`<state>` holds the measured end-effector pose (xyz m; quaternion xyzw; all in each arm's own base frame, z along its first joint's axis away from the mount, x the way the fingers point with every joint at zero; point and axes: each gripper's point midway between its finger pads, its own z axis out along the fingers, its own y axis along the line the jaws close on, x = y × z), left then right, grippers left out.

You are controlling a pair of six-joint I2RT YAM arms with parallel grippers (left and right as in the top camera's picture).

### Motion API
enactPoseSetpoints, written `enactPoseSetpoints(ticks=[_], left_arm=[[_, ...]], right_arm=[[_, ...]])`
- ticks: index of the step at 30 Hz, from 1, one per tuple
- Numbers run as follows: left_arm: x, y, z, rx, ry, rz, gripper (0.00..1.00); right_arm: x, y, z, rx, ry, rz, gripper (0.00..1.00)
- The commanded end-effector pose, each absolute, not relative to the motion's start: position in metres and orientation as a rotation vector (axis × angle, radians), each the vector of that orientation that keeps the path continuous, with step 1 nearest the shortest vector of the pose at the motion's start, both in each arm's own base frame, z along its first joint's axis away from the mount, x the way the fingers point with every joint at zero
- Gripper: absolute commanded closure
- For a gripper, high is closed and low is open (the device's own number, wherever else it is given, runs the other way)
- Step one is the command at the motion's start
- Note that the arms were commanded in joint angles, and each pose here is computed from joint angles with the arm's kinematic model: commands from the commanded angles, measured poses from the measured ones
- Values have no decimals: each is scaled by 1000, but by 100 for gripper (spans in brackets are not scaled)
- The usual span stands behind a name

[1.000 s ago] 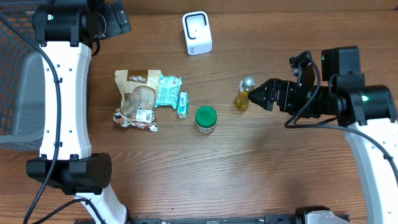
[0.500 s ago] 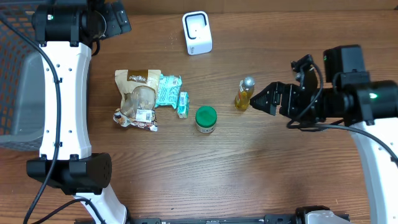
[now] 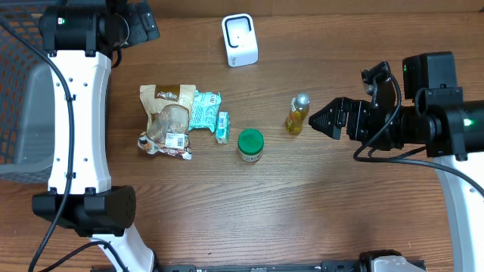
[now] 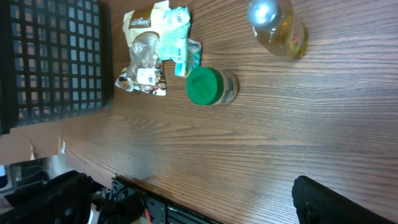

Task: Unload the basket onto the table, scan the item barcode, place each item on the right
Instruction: 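Move the right gripper forward toward the yellow bottle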

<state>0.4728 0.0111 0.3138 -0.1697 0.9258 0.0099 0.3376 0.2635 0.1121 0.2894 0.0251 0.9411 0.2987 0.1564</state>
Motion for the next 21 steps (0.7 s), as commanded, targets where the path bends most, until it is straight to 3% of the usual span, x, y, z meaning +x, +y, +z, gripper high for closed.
enactPoseSetpoints(ticks=[1,21], left_arm=[[473,11,323,-444,2386,20,1],[473,11,324,-444,2386,20,0]], right_arm=[[266,108,296,69,2668,814,0],[281,109,304,39,2595,810,0]])
